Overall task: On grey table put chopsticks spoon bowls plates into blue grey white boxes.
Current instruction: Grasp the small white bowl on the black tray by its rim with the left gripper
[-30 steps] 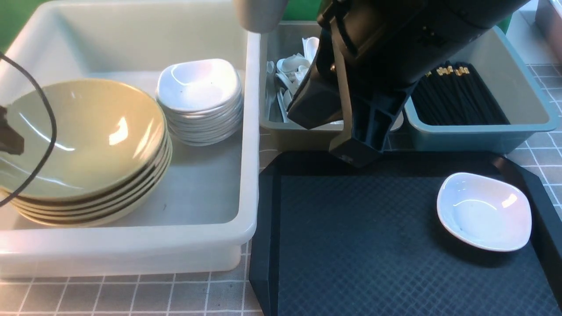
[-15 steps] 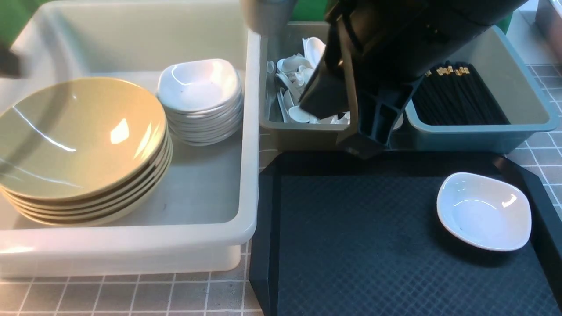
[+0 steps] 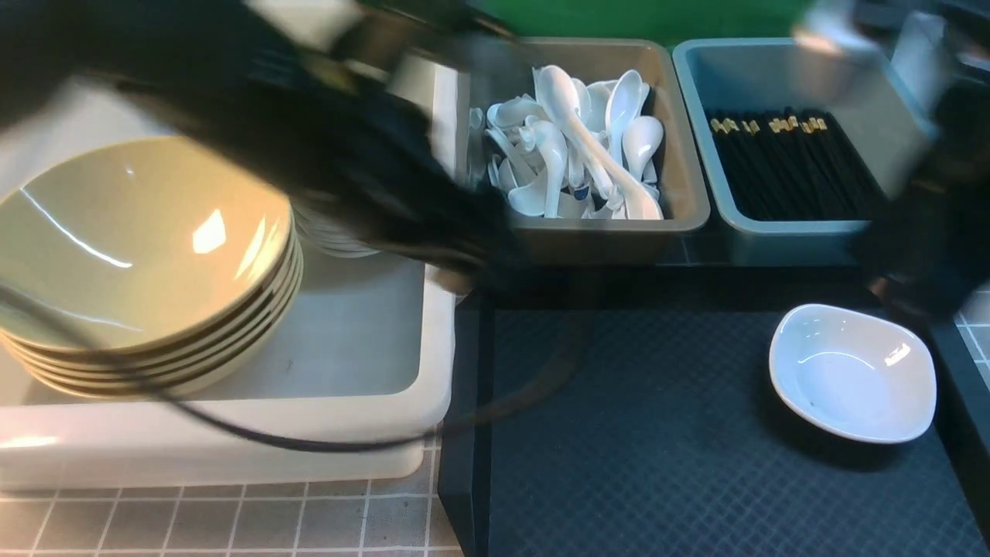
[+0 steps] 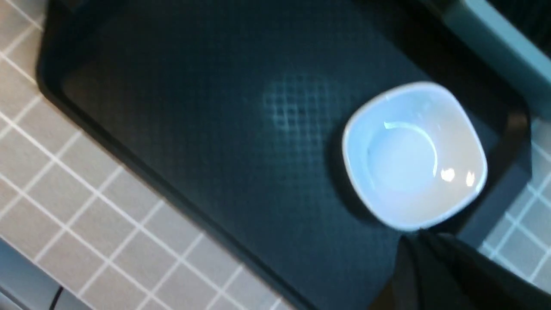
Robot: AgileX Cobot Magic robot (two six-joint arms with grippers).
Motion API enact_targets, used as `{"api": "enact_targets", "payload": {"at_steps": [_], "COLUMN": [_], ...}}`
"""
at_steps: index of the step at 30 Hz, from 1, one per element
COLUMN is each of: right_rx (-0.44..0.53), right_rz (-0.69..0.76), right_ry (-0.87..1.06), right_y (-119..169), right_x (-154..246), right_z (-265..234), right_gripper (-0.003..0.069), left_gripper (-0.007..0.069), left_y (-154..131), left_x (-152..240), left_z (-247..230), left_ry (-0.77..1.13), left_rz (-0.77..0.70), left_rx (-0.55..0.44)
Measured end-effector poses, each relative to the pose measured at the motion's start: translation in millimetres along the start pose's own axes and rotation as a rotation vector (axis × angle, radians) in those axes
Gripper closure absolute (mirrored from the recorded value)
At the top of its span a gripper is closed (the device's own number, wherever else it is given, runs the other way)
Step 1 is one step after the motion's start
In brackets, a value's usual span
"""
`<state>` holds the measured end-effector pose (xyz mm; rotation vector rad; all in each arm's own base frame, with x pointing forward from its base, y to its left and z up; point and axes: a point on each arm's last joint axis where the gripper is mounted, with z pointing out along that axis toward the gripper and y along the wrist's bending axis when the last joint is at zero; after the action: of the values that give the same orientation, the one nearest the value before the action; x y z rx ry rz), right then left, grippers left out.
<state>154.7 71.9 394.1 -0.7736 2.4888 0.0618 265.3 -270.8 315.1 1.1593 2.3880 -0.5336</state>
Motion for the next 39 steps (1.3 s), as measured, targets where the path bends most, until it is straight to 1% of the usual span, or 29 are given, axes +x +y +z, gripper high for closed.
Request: {"api": "enact_targets", "payload": {"at_steps": [4,8,11,18,24,26,28,30,33,34,36,39], "right_rx": [0.021,0.051,0.064,0.075,0.077,0.078,0.078,0.078,0.079,0.080,0.080,0.075], "right_rz": [0.033,0.050,0.062,0.066,0.065,0.065,0.065,0.064,0.058,0.053,0.045,0.037], "right_ry": [-0.024,-0.064,-0.092,-0.120,-0.120,-0.120,-0.120,-0.120,-0.119,-0.119,-0.119,-0.124], "right_y": [-1.7,-2.2,-2.1,-1.9,-2.1,-2.2,-2.2,-2.2,-2.3,-2.3,-2.3,-2.0], "right_x": [16.1,28.8,34.5,39.8,39.8,39.8,39.8,39.8,39.8,39.8,39.8,38.1], "right_z": [-8.8,-20.5,-28.0,-35.3,-35.3,-35.3,-35.3,-35.3,-35.4,-35.4,-35.4,-35.9], "right_gripper": [0.0646,0.0646,0.0646,0.0644,0.0642,0.0642,0.0642,0.0642,0.0642,0.0642,0.0642,0.0642], "left_gripper": [0.0156,0.0156,0.0156,0.0156,0.0160,0.0179,0.0219,0.0294,0.0494,0.0538,0.0587,0.0619], "left_y": [-14.6,-24.1,-22.6,-14.7,-7.6,-6.6,-5.9,-5.4,-4.1,-3.5,-4.0,1.9], "left_x": [-20.7,-36.8,-42.3,-50.2,-54.2,-56.6,-58.2,-59.0,-59.4,-61.5,-67.5,-78.8], "left_z": [46.0,86.9,121.8,182.7,218.1,223.8,227.2,228.5,227.5,224.6,210.6,174.7], "left_ry": [0.031,0.042,0.043,0.012,-0.025,-0.042,-0.052,-0.057,-0.047,-0.046,-0.027,0.005], "left_rz": [0.033,0.053,0.039,-0.027,-0.049,-0.067,-0.072,-0.070,-0.062,-0.069,-0.030,0.064], "left_rx": [0.047,0.074,0.087,0.123,0.118,0.119,0.119,0.115,0.111,0.119,0.118,0.054]}}
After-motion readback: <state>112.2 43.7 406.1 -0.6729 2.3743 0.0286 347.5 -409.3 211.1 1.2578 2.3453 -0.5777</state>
